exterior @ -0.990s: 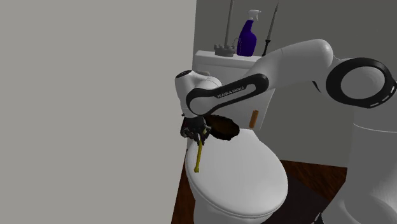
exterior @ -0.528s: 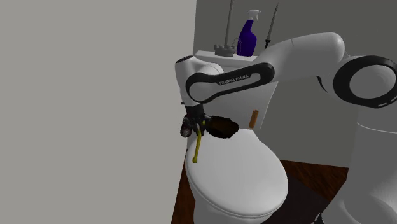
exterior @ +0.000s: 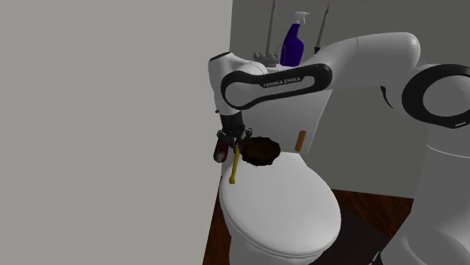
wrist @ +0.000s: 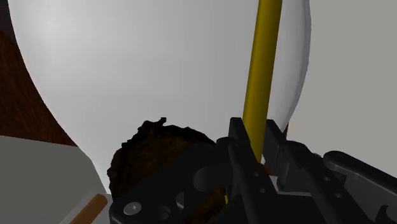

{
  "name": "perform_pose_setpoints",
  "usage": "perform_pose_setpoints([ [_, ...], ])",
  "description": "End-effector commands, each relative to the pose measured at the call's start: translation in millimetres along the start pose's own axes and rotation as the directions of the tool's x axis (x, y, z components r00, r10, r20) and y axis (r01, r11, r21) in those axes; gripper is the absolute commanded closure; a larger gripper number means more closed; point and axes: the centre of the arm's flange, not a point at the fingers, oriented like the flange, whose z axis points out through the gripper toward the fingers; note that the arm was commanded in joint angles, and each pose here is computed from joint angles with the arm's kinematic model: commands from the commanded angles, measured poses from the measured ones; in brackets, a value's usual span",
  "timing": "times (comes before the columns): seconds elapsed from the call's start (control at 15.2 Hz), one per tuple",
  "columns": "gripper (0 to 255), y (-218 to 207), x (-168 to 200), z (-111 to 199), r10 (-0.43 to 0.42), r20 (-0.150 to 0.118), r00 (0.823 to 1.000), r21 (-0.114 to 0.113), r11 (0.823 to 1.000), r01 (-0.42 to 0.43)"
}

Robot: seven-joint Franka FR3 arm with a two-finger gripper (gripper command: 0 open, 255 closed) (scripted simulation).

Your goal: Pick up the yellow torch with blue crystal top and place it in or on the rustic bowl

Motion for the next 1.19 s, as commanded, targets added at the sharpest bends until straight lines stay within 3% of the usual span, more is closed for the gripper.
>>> perform_pose_setpoints([
  [0.0, 255, -3.5, 9.6, -43.3, 0.015, -0.019, 1.000, 0.079, 0.997, -0.014],
  [0.13, 255, -1.3, 10.4, -52.2, 0.015, -0.019, 1.000, 0.079, 0.997, -0.014],
  [1.12, 255, 113.9, 169.5, -11.4, 0.015, -0.019, 1.000, 0.079, 0.997, -0.014],
])
